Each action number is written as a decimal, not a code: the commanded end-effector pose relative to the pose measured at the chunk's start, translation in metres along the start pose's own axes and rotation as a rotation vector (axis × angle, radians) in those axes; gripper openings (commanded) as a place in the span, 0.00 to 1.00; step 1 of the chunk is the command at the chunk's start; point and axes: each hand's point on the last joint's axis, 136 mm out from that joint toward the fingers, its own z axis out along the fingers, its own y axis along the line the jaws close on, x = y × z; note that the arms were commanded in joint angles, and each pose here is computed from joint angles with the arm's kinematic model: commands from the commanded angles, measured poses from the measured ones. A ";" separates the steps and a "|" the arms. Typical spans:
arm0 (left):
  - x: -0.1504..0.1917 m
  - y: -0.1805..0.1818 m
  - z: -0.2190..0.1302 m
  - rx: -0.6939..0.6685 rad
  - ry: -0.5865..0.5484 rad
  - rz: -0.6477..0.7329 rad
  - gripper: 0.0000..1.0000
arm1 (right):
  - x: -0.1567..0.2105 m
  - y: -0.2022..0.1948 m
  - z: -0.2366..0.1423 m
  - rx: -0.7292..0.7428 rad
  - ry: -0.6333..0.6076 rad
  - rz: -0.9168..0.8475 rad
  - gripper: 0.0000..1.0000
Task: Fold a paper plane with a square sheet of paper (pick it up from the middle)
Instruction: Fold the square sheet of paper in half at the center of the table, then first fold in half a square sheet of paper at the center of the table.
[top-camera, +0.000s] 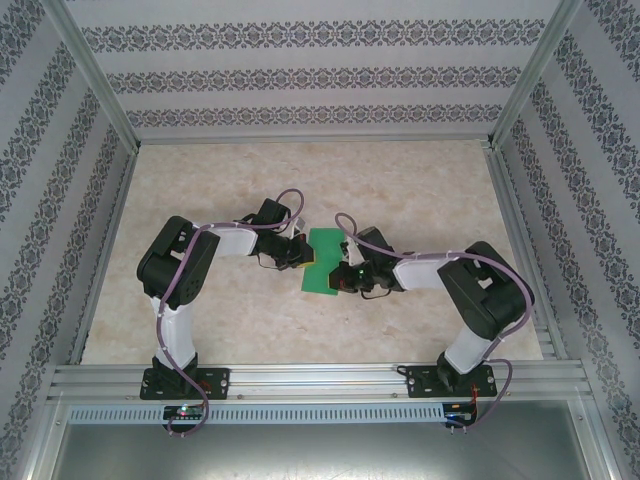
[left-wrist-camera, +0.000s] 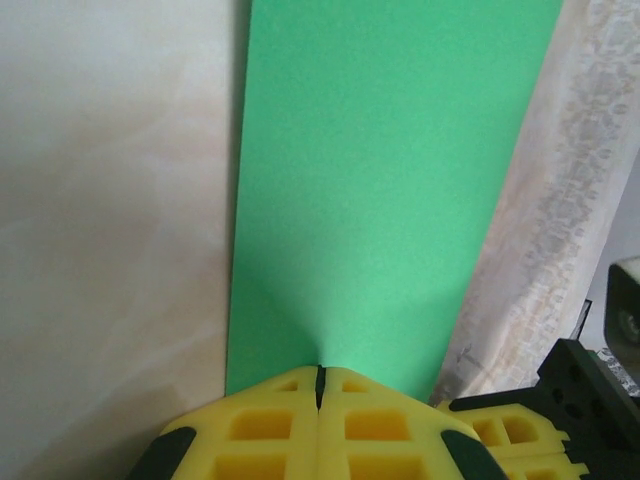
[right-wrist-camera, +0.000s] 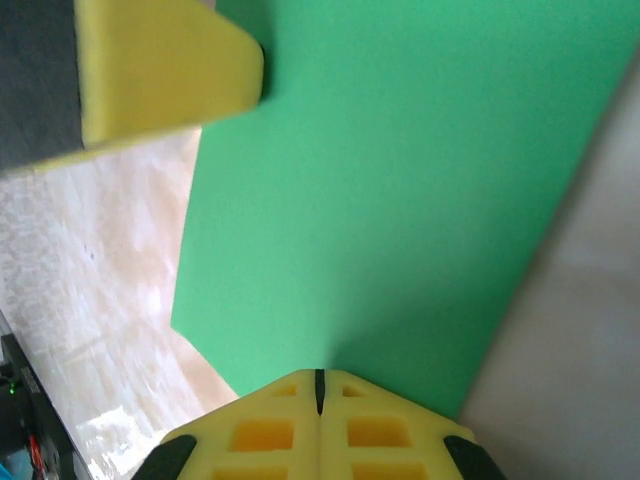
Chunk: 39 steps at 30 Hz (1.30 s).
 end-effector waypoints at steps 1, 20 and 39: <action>0.070 0.138 0.013 -0.455 0.130 -0.253 0.00 | 0.070 -0.047 -0.009 0.151 0.201 0.102 0.00; 0.019 0.086 -0.036 -0.308 -0.014 -0.220 0.00 | -0.085 0.053 -0.038 0.015 -0.187 -0.003 0.00; -0.049 -0.018 -0.063 0.009 -0.098 -0.044 0.13 | -0.100 0.042 0.029 -0.028 -0.051 0.143 0.00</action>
